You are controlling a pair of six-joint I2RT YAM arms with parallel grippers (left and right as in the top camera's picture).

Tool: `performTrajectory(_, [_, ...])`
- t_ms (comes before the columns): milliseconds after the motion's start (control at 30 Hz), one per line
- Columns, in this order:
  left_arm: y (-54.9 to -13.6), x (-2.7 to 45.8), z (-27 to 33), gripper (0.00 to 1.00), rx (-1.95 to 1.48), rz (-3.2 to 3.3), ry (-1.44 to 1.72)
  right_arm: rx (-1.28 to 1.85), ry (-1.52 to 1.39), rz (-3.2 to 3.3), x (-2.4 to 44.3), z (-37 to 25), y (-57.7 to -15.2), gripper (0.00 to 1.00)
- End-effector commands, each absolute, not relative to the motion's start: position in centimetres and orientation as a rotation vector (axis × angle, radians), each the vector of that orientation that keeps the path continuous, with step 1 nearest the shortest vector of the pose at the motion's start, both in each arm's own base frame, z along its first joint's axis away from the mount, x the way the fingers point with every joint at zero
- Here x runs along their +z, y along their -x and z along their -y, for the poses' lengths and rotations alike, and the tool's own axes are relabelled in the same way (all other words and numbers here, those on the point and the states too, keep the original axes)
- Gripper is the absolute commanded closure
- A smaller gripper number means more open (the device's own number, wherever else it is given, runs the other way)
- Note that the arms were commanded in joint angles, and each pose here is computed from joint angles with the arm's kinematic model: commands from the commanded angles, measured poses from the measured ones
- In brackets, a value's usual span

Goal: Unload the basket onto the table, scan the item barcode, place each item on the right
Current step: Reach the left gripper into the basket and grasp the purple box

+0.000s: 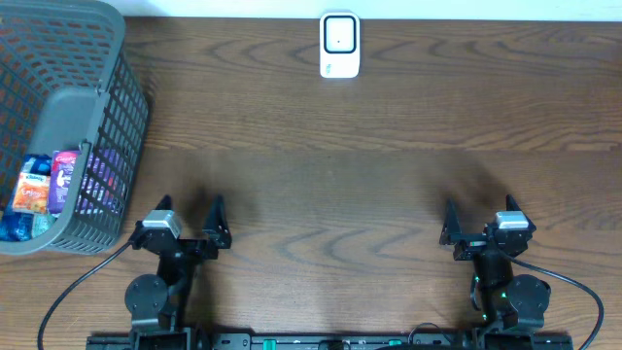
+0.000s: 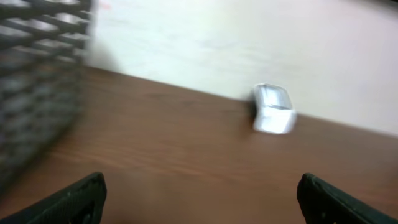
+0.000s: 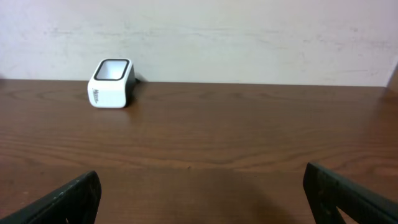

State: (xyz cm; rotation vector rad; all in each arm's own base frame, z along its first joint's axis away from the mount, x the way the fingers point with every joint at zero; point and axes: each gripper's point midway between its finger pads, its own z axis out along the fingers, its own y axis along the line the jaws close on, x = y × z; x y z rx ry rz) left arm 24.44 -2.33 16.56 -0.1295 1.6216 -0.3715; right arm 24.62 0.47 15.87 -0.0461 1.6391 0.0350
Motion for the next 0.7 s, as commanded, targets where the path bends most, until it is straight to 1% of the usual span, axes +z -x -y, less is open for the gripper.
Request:
performTrajectory(0, [-23.9, 17.1, 4.8, 0.02, -0.634, -1.614, 0.161, 0.025, 0.059, -1.637, 15.8, -0.5, -24.6, 0.01])
performTrajectory(67, [-23.3, 19.3, 6.1, 0.02, -0.741, -1.542, 0.108, 0.025, 0.059, -1.637, 15.8, -0.5, -24.6, 0.01])
performTrajectory(167, [-22.3, 22.9, 7.1, 0.02, -0.785, -1.427, 0.014, 0.025, 0.059, -1.637, 15.8, -0.5, -24.6, 0.01])
performTrajectory(400, [-21.0, 30.0, 6.6, 0.02, -0.732, -1.339, -0.007, 0.025, 0.059, -1.637, 15.8, -0.5, -24.6, 0.01])
performTrajectory(533, [-22.6, 31.1, 5.1, 0.02, -0.596, -1.521, 0.071, 0.025, 0.059, -1.637, 15.8, -0.5, -24.6, 0.01])
performTrajectory(667, [-24.2, 32.0, 5.7, 0.02, -0.544, -1.669, -0.027, 0.025, 0.059, -1.637, 15.8, -0.5, -24.6, 0.01])
